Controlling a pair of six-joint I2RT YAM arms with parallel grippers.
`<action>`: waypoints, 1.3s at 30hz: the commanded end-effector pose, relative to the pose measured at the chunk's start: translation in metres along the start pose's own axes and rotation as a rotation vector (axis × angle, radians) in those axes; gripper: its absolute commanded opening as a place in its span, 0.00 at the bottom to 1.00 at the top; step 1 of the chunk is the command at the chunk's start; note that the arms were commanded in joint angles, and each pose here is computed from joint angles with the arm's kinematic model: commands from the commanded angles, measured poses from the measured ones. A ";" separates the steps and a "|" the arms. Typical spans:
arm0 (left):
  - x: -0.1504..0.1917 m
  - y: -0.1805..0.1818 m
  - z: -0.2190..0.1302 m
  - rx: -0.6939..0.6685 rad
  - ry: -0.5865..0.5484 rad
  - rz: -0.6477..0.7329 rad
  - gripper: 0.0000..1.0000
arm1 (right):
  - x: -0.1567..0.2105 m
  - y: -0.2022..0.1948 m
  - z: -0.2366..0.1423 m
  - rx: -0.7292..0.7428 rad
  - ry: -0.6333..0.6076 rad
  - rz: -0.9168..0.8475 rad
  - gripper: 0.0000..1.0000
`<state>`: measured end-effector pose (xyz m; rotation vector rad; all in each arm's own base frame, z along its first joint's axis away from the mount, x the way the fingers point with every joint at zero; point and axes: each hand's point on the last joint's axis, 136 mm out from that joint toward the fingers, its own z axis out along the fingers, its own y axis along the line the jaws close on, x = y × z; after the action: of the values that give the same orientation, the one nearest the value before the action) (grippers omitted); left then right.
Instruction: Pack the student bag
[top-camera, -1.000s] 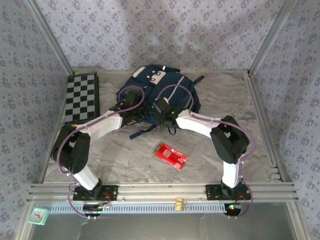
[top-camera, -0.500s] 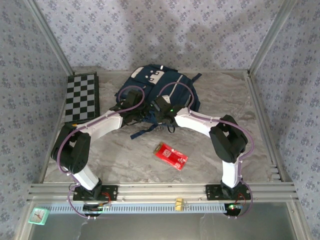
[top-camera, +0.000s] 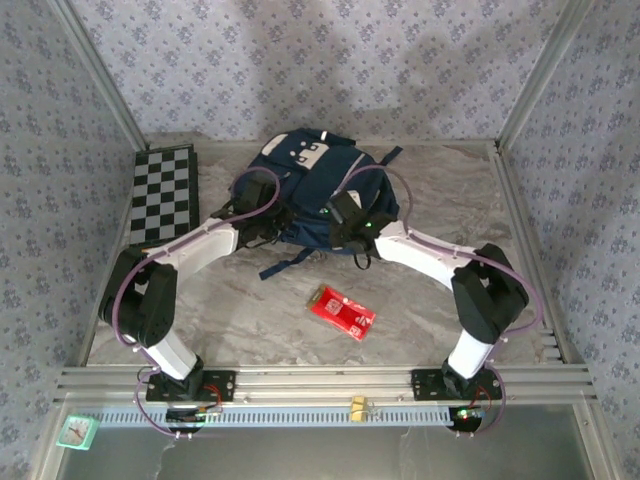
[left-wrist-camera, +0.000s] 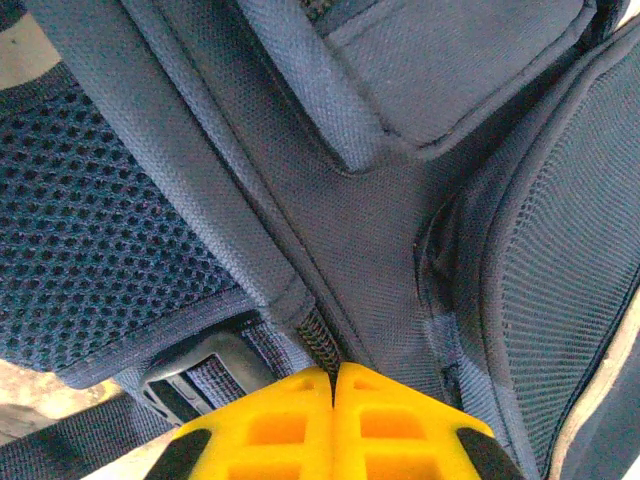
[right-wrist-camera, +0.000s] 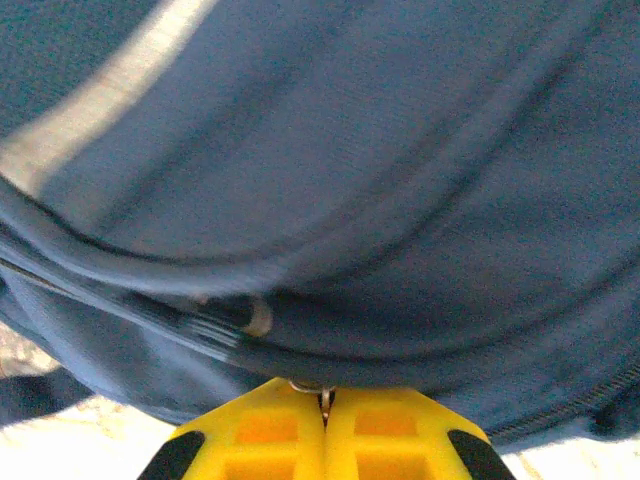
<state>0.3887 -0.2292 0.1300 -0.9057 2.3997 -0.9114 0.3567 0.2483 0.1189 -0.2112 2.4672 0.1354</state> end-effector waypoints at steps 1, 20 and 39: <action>-0.035 0.007 -0.011 -0.048 -0.073 0.020 0.00 | 0.020 0.002 -0.010 -0.089 0.059 -0.084 0.00; -0.040 0.015 0.000 -0.048 -0.028 0.037 0.00 | 0.007 0.042 0.028 -0.226 0.091 -0.132 0.14; -0.047 0.015 -0.002 -0.061 -0.037 0.065 0.00 | 0.005 0.017 0.014 -0.116 0.044 -0.181 0.00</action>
<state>0.4000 -0.1949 0.1186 -0.8838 2.4569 -0.8258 0.3546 0.2853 0.0767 -0.5209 2.5385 0.2781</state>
